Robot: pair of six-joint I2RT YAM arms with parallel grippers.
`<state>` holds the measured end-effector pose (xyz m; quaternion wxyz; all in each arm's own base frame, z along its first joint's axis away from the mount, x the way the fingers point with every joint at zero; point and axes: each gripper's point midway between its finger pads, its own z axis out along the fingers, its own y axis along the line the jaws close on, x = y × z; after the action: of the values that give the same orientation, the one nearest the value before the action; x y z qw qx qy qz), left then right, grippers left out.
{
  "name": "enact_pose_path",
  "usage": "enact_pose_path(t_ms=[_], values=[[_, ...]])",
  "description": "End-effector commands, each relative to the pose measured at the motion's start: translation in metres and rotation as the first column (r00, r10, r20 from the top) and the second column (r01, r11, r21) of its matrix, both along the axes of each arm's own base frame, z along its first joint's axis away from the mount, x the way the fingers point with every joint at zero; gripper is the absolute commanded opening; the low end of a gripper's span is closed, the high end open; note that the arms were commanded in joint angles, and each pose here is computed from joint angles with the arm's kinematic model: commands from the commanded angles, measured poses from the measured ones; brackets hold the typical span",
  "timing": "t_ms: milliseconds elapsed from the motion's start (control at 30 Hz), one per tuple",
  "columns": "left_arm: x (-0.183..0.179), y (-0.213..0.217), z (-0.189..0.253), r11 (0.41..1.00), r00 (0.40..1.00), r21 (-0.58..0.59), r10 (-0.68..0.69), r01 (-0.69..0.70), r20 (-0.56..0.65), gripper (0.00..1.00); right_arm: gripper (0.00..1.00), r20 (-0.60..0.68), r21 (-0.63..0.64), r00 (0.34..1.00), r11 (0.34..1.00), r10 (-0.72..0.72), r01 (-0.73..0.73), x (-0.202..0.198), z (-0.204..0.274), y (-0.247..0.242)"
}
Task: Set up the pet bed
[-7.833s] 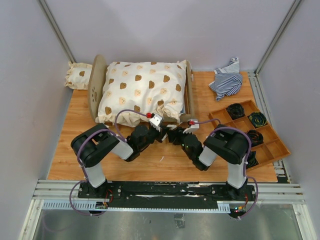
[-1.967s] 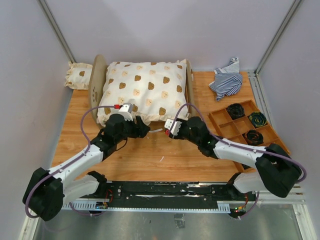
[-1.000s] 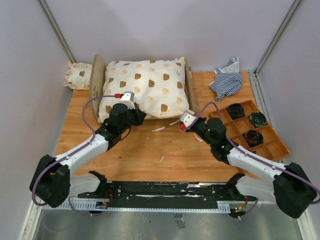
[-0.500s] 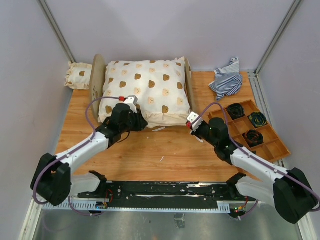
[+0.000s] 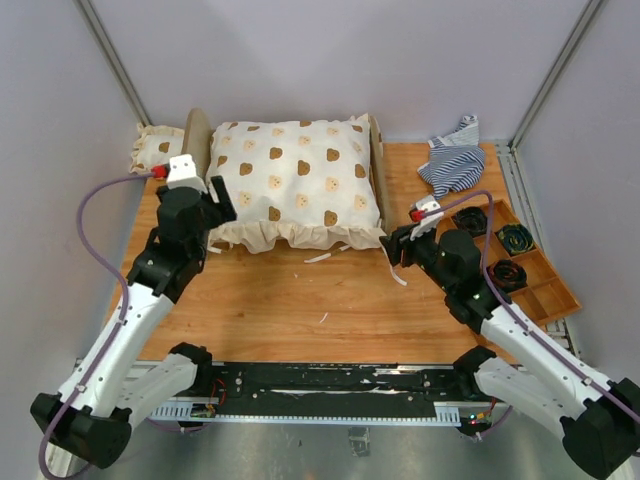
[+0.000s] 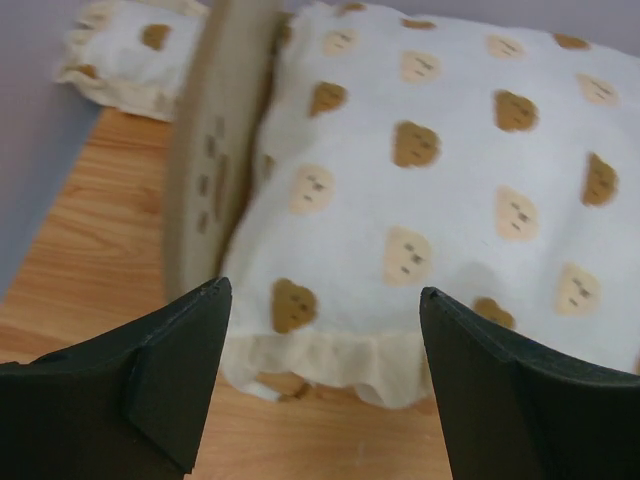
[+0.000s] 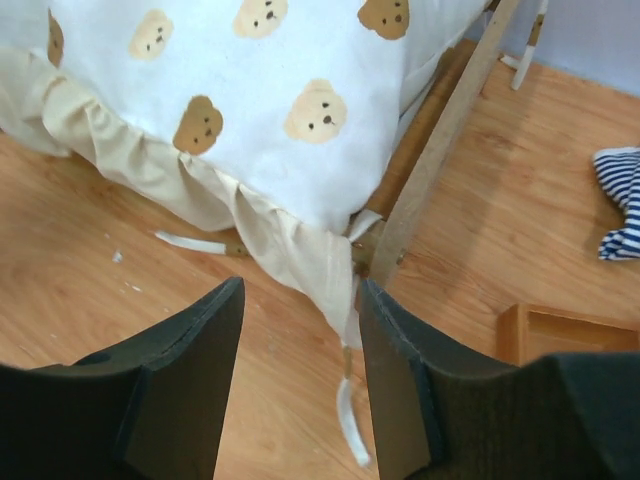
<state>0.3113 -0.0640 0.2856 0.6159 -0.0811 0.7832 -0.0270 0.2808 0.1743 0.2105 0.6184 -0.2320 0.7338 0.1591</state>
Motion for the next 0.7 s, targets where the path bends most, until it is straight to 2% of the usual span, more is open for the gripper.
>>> enact_pose_path(t_ms=[0,167,300,433,567,667], values=[[0.011,0.07,0.009,0.968,0.974,0.12,0.226,-0.221,-0.031,0.8,0.5,-0.167,0.227,0.985,0.97,-0.045,0.083,0.004,0.009,0.013],[0.035,0.083,-0.006,0.959,0.965,0.155,0.251,-0.238,-0.074,0.8,0.47,-0.254,0.22,0.967,0.975,0.026,0.032,0.001,-0.001,0.03],[0.053,0.086,-0.018,0.966,0.972,0.156,0.221,-0.208,-0.077,0.76,0.46,-0.246,0.214,0.969,0.976,0.029,0.025,0.0,0.001,0.03],[0.059,0.104,-0.032,0.946,0.955,0.199,0.278,-0.254,-0.106,0.7,0.44,-0.224,0.201,0.974,0.979,0.024,0.022,-0.003,0.003,0.026],[0.068,0.106,-0.042,0.962,0.963,0.159,0.241,-0.221,-0.119,0.5,0.42,-0.222,0.176,0.975,0.983,-0.009,0.049,-0.004,0.002,0.018],[0.064,0.1,-0.043,0.971,0.966,0.152,0.208,-0.185,-0.153,0.3,0.4,-0.241,0.165,0.97,0.983,-0.043,0.084,-0.004,0.002,0.012]])
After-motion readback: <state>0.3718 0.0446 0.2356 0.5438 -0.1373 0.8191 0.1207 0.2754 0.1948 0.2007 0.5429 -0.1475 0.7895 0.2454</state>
